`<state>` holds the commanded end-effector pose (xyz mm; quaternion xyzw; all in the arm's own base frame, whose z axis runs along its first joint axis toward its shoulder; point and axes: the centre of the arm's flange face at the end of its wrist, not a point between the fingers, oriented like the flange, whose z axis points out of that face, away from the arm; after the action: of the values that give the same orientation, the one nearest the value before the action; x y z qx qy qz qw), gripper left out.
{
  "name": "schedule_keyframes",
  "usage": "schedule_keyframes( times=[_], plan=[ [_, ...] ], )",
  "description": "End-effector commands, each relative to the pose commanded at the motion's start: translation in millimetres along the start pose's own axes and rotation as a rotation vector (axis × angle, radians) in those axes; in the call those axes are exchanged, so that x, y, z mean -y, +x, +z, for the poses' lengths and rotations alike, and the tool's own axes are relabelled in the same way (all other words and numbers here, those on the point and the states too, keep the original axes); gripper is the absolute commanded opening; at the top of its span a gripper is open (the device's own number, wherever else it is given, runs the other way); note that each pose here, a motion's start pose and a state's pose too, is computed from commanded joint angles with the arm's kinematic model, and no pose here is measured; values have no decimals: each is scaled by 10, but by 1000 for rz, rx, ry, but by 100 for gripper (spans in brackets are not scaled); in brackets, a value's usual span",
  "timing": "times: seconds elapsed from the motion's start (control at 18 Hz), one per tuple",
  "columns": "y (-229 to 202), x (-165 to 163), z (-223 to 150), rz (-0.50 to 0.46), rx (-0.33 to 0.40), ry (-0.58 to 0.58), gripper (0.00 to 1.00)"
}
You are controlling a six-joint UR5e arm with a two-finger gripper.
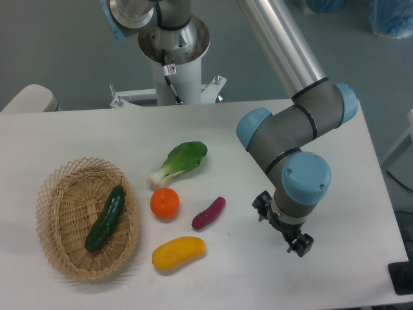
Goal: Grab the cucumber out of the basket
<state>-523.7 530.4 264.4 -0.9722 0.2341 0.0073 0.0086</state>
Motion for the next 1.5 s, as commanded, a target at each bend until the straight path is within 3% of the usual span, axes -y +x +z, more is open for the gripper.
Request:
schedule_keyframes(
  times=[0.44,0.72,1.22,1.5],
  plan=[
    [95,100,31,-3,-11,0,100],
    [210,351,30,-14,-15,0,100],
    [489,709,-23,-100,-32,29,100],
    [807,1090,-105,-182,-57,75,100]
  ],
)
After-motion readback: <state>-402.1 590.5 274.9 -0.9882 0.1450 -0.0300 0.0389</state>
